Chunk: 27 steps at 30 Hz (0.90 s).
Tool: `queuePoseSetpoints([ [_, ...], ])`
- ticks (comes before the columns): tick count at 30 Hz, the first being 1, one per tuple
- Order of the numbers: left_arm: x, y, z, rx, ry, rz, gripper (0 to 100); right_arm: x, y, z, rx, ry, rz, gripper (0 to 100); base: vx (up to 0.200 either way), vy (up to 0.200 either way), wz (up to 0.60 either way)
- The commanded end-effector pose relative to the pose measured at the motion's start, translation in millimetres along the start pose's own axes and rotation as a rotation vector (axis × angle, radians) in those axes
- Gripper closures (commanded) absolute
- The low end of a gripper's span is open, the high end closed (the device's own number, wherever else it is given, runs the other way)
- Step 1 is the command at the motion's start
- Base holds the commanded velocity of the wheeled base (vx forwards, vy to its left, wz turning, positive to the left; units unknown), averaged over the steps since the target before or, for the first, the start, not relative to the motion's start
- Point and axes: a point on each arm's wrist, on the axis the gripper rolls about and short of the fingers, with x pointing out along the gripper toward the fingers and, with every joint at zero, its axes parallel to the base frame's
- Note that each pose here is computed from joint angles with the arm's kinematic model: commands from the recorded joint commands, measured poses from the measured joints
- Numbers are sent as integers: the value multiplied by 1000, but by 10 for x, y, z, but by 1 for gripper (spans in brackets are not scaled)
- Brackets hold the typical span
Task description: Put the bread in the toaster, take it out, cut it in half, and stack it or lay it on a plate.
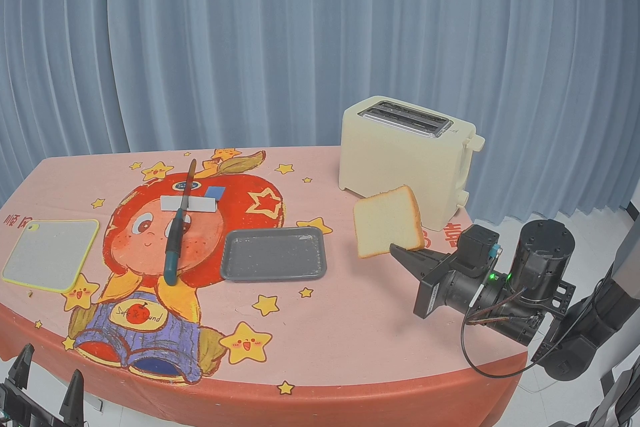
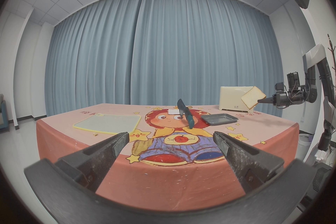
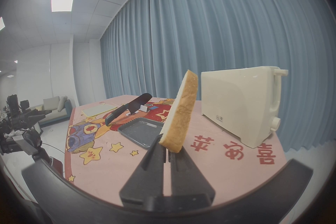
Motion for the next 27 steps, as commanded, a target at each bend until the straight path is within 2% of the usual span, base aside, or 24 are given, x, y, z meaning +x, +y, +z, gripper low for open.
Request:
queuePoseSetpoints([
  [1, 3, 1, -52, -2, 4, -1, 0, -2, 9, 1, -2, -1, 3, 100, 0, 0, 0],
  [18, 3, 0, -52, -2, 4, 0, 0, -9, 16, 20, -2, -9, 6, 100, 0, 0, 0],
  [27, 3, 0, -52, -2, 4, 0, 0, -6, 12, 60, -1, -52, 8, 100, 0, 0, 0],
])
